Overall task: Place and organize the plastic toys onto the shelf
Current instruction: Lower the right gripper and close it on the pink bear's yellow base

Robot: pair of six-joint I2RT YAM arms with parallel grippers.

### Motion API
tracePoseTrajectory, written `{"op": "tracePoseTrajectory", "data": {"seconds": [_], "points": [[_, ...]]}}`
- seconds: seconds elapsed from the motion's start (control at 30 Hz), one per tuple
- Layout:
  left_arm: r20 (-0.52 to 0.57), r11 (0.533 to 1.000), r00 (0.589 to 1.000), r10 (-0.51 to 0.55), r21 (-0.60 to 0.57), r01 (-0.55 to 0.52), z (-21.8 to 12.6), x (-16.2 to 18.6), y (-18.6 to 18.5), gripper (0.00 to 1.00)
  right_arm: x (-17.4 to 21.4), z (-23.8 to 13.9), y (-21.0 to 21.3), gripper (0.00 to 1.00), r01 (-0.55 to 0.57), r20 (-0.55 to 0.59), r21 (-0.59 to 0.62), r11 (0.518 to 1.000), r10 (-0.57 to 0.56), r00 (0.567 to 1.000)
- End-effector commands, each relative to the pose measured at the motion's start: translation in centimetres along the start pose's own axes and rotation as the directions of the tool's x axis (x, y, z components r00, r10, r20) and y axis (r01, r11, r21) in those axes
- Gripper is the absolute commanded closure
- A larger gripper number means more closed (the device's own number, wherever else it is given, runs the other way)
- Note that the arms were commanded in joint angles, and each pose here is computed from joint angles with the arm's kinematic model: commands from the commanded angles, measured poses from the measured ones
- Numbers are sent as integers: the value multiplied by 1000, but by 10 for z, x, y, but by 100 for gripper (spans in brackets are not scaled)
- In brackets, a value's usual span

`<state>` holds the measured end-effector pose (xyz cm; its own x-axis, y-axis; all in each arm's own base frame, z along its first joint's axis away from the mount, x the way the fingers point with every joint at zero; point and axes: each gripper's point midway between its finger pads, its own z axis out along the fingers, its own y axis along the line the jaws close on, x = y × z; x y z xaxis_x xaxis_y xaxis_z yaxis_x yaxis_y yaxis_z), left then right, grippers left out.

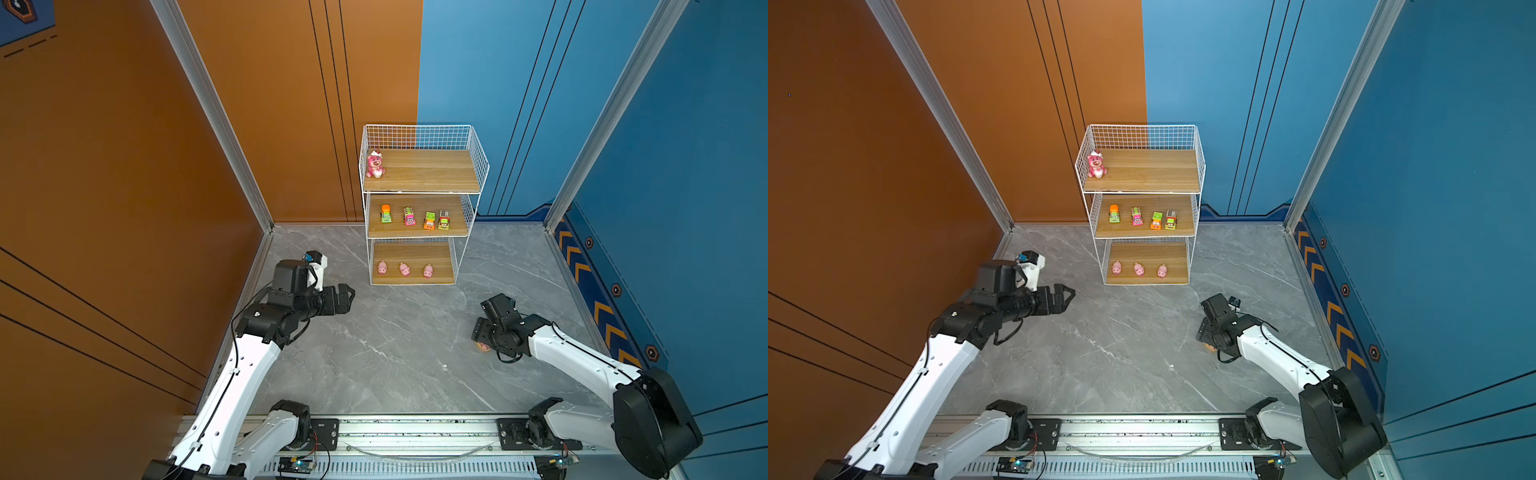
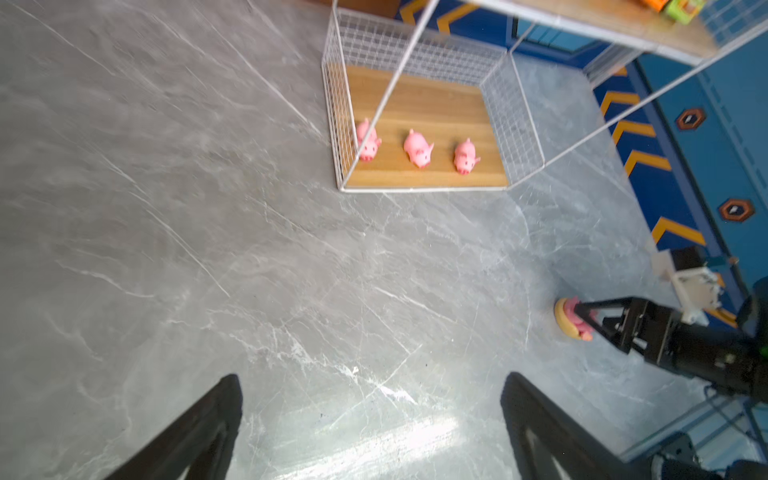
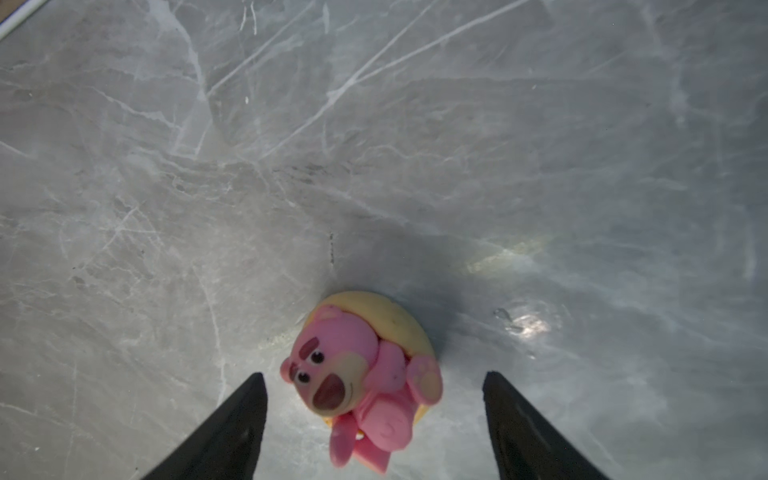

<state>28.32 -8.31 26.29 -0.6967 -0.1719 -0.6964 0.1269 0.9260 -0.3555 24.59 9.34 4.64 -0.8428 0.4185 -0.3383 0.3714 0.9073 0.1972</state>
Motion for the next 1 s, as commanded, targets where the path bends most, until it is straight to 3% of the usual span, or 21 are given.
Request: {"op": "tracePoseTrajectory", "data": {"seconds": [0.0, 0.17, 0.37, 0.73, 0.97], "points": [[56, 998, 996, -67, 3, 67, -22, -24, 3, 2, 6, 5, 20, 18, -30, -22, -76, 997, 28, 999], [117, 989, 986, -119, -78, 128, -23, -57, 31, 2, 18, 12, 55, 19, -32, -45, -159, 987, 25, 999], [135, 969, 978, -159, -170, 181, -10, -67, 66, 2, 29, 5, 91, 20, 41, -46, -213, 976, -52, 998], [121, 966, 979, -161, -185, 182, 28, -43, 86, 2, 22, -16, 51, 19, 235, 116, -41, 971, -229, 966], [69, 969, 982, -177, -166, 186, 46, -23, 85, 2, 22, -2, 51, 18, 94, 214, 31, 995, -98, 972]]}}
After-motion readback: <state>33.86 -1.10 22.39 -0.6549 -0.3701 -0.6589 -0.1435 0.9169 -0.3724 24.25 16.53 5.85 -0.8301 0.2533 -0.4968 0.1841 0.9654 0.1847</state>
